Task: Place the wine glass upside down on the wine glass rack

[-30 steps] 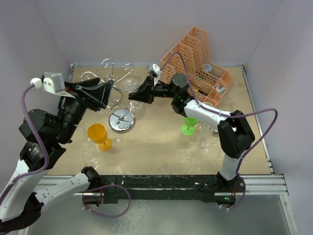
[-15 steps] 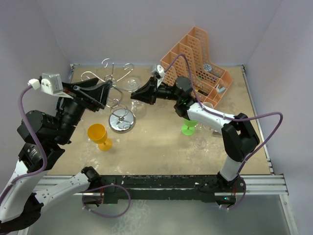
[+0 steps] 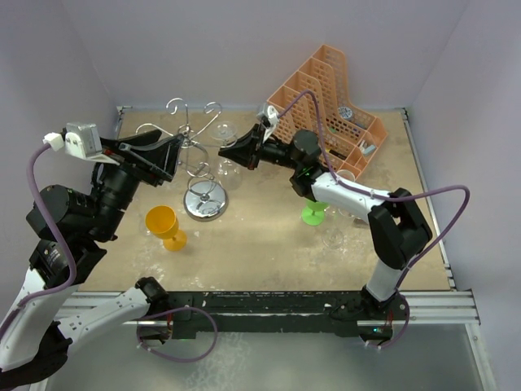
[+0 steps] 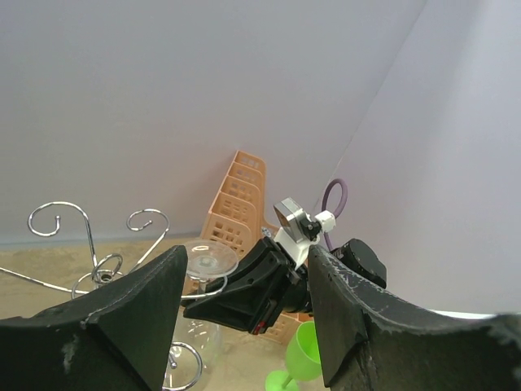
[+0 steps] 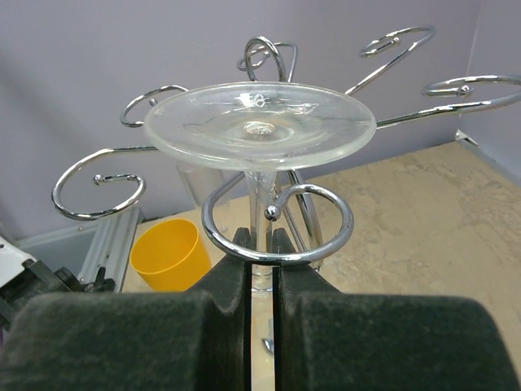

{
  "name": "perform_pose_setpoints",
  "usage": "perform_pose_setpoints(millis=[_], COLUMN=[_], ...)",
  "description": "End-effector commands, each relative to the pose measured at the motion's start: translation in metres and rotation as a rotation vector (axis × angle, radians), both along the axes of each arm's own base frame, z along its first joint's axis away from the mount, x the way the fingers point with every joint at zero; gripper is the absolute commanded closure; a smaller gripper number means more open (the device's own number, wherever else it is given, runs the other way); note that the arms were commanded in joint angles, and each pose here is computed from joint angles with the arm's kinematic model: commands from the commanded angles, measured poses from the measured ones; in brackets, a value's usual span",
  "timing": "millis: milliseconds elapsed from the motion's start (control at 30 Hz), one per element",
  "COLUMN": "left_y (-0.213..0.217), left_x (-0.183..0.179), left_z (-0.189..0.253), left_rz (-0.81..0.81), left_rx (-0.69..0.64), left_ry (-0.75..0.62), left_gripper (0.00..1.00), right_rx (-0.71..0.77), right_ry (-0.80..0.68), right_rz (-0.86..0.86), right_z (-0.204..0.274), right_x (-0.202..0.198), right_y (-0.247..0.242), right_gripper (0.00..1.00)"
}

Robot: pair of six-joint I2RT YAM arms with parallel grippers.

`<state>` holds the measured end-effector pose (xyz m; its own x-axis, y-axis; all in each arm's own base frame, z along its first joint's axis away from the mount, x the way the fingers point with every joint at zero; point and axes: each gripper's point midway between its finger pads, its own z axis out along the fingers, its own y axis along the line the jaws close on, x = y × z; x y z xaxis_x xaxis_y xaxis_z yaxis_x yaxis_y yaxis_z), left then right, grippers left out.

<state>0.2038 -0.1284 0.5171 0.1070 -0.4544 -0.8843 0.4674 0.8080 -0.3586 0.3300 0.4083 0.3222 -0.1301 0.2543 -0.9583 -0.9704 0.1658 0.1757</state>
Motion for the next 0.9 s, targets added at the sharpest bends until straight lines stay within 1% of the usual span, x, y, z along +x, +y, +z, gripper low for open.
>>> perform_pose_setpoints(millis=[0,133,300,567,867], left_y=[0.005,0.006,0.006,0.007,0.005], left_x=[-0.001,-0.001,-0.001,-0.002,-0.001], left_z=[0.004,0.003,0.003,0.003,0.004], left_rz=[0.016,0.020,0.023,0.022,0.021], left_rx=[0.008,0.007,0.008,0.008,0.009], left_ry=[-0.019,-0.018,-0.018,-0.018,-0.021], left_gripper=[0.41,0.41,0.41,0.41,0.41], right_rx=[0.130,0.129,0.142,0.152,0.133], right_ry=[-0.116,-0.150,-0.159,-0.103,-0.078], right_rz=[-0.059,-0.029,-0.018,-0.109,-0.123], right_z=[0.054,0.053,0.055,0.054,0.043], right_x=[-0.006,-0.017,-0.023,-0.003,0.007], right_y=[-0.017,-0.020,-0.022,-0.024,-0.019], right_gripper=[1.00,1.00,1.00,1.00,1.00])
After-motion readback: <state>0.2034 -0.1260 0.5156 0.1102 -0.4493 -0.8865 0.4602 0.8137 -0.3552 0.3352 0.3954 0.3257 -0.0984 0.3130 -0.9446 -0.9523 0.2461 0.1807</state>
